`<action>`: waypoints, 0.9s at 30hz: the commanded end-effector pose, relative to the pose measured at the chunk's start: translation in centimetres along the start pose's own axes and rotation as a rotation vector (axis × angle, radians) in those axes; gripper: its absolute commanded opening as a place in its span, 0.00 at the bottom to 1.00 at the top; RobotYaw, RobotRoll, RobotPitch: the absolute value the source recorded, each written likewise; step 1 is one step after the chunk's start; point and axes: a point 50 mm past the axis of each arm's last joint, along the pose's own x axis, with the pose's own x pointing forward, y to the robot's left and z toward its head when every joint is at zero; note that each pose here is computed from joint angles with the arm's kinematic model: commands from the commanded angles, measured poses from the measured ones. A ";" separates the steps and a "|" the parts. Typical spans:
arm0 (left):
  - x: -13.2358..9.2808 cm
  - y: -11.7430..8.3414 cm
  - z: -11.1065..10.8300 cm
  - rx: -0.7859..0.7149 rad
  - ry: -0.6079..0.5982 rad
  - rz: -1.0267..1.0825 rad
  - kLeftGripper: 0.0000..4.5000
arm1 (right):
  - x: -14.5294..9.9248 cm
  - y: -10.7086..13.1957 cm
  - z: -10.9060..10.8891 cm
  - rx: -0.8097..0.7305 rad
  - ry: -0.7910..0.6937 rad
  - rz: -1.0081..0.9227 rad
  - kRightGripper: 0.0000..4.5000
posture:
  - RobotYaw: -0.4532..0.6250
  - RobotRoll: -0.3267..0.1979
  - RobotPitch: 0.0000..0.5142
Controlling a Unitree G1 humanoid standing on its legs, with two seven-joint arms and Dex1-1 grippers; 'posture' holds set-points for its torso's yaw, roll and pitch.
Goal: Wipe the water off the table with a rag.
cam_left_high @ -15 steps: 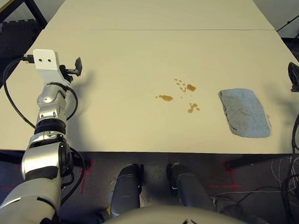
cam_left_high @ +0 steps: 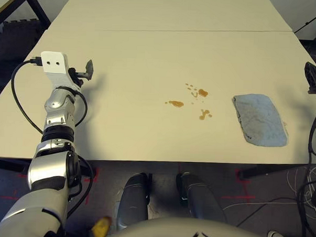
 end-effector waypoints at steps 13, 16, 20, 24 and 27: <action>-4.1 -2.1 2.0 -0.063 0.121 -0.873 1.00 | 0.8 1.1 -0.3 0.030 0.007 0.015 0.99 | 0.24 0.62 0.30; -4.3 -2.7 2.0 -0.065 0.152 -0.955 1.00 | 0.8 0.9 0.1 0.033 0.010 0.022 0.99 | 0.23 0.62 0.29; -4.2 -3.4 2.0 -0.060 0.159 -1.004 1.00 | 0.2 0.2 0.6 0.045 0.048 0.045 0.99 | 0.22 0.62 0.27; -4.0 -3.8 1.6 -0.029 0.173 -1.036 1.00 | -0.9 -0.5 1.4 0.083 0.127 0.131 0.99 | 0.21 0.62 0.26; -3.9 -4.0 1.4 -0.031 0.175 -1.046 1.00 | -1.8 -0.2 1.7 0.114 0.213 0.221 0.99 | 0.20 0.62 0.26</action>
